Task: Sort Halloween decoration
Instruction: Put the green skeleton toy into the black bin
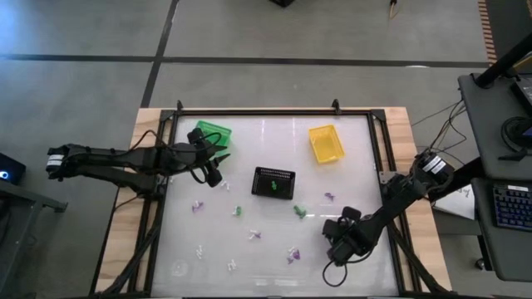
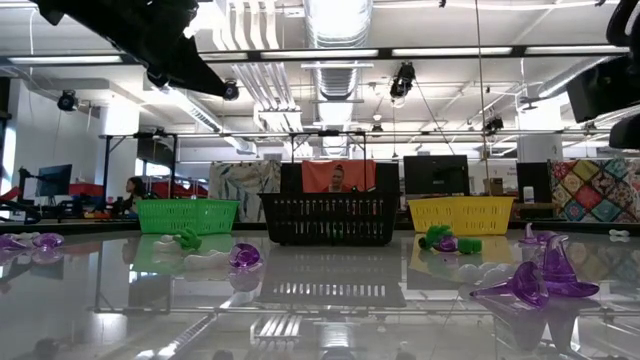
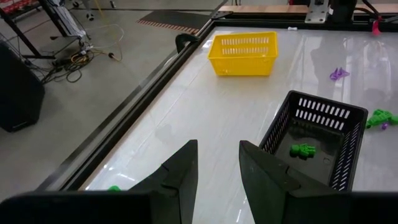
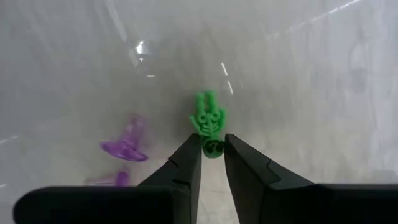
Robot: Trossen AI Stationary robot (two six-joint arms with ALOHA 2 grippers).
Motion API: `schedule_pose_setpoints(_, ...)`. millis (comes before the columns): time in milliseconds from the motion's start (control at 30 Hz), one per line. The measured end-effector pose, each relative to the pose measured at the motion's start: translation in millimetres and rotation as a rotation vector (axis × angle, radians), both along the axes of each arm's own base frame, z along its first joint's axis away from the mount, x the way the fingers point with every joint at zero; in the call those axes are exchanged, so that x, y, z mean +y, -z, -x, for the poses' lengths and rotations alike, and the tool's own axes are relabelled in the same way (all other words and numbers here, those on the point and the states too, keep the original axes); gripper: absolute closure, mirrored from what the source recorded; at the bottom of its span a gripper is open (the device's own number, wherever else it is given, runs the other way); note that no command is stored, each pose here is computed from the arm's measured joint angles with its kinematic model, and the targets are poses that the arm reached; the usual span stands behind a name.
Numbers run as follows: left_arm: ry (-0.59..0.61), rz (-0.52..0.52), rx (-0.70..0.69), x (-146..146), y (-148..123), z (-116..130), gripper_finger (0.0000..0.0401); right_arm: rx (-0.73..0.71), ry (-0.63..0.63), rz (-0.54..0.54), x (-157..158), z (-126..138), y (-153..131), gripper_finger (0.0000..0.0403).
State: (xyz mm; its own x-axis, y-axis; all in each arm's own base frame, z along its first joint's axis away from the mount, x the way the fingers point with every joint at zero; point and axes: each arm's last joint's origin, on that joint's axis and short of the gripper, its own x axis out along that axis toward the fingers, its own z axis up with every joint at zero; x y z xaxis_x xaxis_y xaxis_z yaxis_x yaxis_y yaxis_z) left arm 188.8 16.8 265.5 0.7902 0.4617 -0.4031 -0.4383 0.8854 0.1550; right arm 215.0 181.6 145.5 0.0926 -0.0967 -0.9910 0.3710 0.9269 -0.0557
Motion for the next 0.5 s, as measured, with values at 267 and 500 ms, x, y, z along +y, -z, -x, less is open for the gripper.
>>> schedule_pose_setpoints(267, -0.006, 0.012, -0.008, 0.0, -0.1, -0.1, 0.0301, -0.006, 0.0, -0.004, -4.6, 4.1, 8.6, 0.0389)
schedule_pose_setpoints(500, -0.006, 0.012, -0.01, 0.0, -0.2, -0.2, 0.0301, -0.05, 0.014, -0.005, -8.3, 5.8, -1.3, 0.0392)
